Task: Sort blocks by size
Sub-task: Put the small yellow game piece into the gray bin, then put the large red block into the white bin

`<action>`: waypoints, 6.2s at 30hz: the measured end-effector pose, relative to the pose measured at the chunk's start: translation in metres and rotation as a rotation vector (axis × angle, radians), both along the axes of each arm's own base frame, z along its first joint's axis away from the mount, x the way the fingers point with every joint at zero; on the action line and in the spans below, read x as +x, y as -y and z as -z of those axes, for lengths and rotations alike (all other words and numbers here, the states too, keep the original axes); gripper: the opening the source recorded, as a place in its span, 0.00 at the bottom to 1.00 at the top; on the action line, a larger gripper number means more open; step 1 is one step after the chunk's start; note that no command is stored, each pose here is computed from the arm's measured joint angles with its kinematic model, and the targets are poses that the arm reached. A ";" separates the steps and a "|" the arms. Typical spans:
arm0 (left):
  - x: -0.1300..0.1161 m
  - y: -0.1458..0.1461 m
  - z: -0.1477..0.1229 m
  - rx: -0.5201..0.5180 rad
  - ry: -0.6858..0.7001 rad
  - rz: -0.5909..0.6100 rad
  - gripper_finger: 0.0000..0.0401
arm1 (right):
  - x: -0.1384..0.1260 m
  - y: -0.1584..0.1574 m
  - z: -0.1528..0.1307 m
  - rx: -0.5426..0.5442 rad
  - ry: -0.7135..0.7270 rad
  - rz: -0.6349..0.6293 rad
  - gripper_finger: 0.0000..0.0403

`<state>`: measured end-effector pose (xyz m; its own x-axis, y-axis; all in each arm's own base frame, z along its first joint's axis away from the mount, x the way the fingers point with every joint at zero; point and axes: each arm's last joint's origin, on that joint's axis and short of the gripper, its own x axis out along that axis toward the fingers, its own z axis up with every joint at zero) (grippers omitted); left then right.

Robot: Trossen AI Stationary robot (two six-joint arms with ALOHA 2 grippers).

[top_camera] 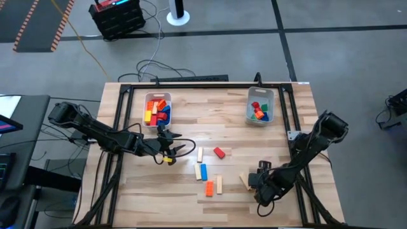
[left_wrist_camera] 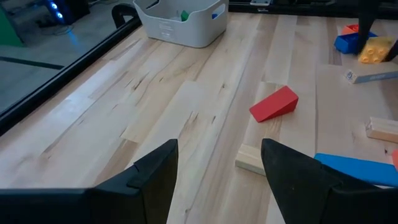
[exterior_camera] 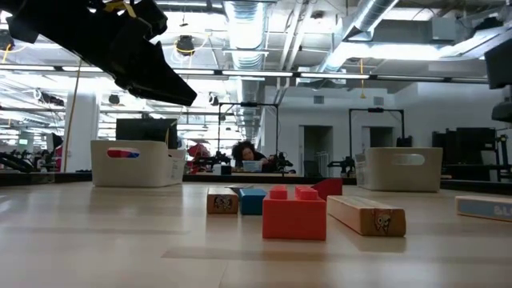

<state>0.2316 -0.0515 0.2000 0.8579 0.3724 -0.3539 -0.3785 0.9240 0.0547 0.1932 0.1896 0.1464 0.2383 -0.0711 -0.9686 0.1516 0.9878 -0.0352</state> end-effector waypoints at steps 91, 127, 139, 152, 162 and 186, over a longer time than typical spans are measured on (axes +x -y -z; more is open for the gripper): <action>-0.001 -0.001 0.003 0.001 -0.032 0.018 0.56 | 0.005 0.235 -0.124 -0.260 0.407 0.410 0.64; -0.002 0.004 0.004 -0.070 -0.015 0.008 0.56 | 0.119 0.096 0.020 -0.196 0.630 0.366 0.64; -0.002 0.004 0.004 -0.087 -0.007 0.000 0.56 | 0.101 0.083 0.032 -0.205 0.716 0.413 0.64; -0.002 0.003 0.004 -0.080 -0.009 0.001 0.56 | 0.092 0.082 0.041 -0.170 0.721 0.404 0.64; -0.002 0.003 0.004 -0.076 -0.009 0.002 0.56 | 0.100 0.083 0.065 -0.169 0.718 0.386 0.64; -0.002 0.003 0.004 -0.063 -0.020 0.006 0.56 | 0.071 0.112 -0.019 -0.330 0.681 0.339 0.38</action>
